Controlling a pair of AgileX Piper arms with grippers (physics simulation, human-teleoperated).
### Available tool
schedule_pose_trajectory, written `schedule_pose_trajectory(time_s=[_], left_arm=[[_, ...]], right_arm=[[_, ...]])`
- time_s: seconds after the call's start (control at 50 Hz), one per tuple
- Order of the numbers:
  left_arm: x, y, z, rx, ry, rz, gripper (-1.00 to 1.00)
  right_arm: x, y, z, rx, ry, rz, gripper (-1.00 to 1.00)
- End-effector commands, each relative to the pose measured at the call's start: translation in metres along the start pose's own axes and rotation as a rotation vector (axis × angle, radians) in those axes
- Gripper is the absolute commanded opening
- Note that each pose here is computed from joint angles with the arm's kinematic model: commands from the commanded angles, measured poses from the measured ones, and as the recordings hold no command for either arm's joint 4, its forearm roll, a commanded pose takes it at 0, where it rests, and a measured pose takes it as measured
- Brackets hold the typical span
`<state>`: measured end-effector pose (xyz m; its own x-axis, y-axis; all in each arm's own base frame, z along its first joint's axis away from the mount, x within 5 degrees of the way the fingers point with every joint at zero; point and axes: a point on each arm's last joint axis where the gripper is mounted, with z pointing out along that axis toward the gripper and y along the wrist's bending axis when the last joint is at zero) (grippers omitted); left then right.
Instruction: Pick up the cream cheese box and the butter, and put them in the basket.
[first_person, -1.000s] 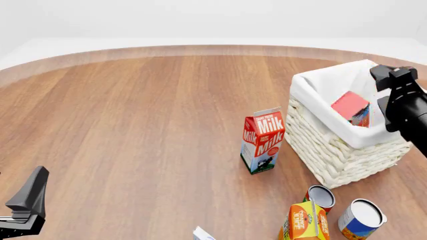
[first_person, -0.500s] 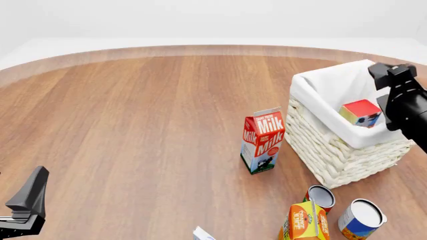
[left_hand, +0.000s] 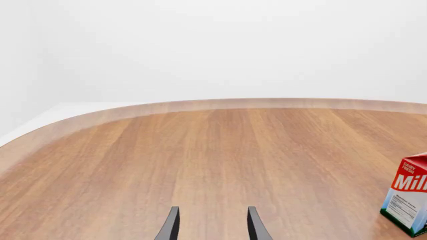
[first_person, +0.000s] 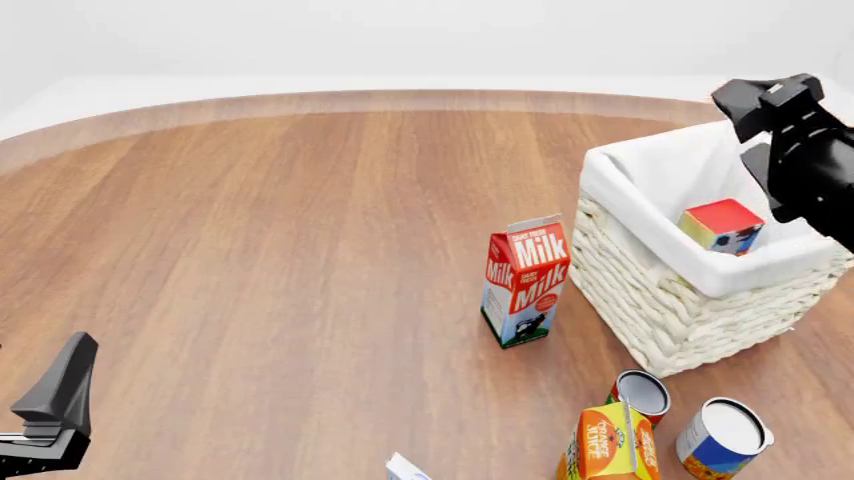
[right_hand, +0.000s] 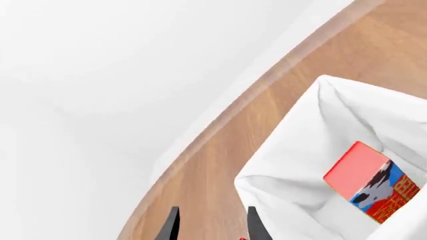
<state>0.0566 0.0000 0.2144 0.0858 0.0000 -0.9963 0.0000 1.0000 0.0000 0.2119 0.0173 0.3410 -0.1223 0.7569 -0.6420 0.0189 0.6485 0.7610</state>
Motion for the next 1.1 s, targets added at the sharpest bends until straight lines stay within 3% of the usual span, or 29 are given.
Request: schedule_pose_trajectory(time_s=[0.02, 0.22, 0.32, 0.74, 0.8, 1.1], left_arm=[[0.000, 0.000, 0.000, 0.000, 0.000, 0.000, 1.00], [0.000, 0.000, 0.000, 0.000, 0.000, 0.000, 1.00], [0.000, 0.000, 0.000, 0.000, 0.000, 0.000, 1.00], [0.000, 0.000, 0.000, 0.000, 0.000, 0.000, 1.00], [0.000, 0.000, 0.000, 0.000, 0.000, 0.000, 1.00], [0.000, 0.000, 0.000, 0.000, 0.000, 0.000, 1.00]], right_arm=[[-0.005, 0.032, -0.011, -0.076, 0.044, -0.083, 1.00], [-0.007, 0.065, -0.028, -0.152, 0.119, -0.188, 1.00], [-0.014, 0.097, -0.049, -0.239, 0.178, -0.291, 1.00], [-0.018, 0.122, -0.052, -0.266, 0.254, -0.443, 1.00], [-0.014, 0.128, -0.049, -0.271, 0.289, -0.491, 1.00], [0.000, 0.150, -0.046, -0.339, 0.389, -0.587, 1.00]])
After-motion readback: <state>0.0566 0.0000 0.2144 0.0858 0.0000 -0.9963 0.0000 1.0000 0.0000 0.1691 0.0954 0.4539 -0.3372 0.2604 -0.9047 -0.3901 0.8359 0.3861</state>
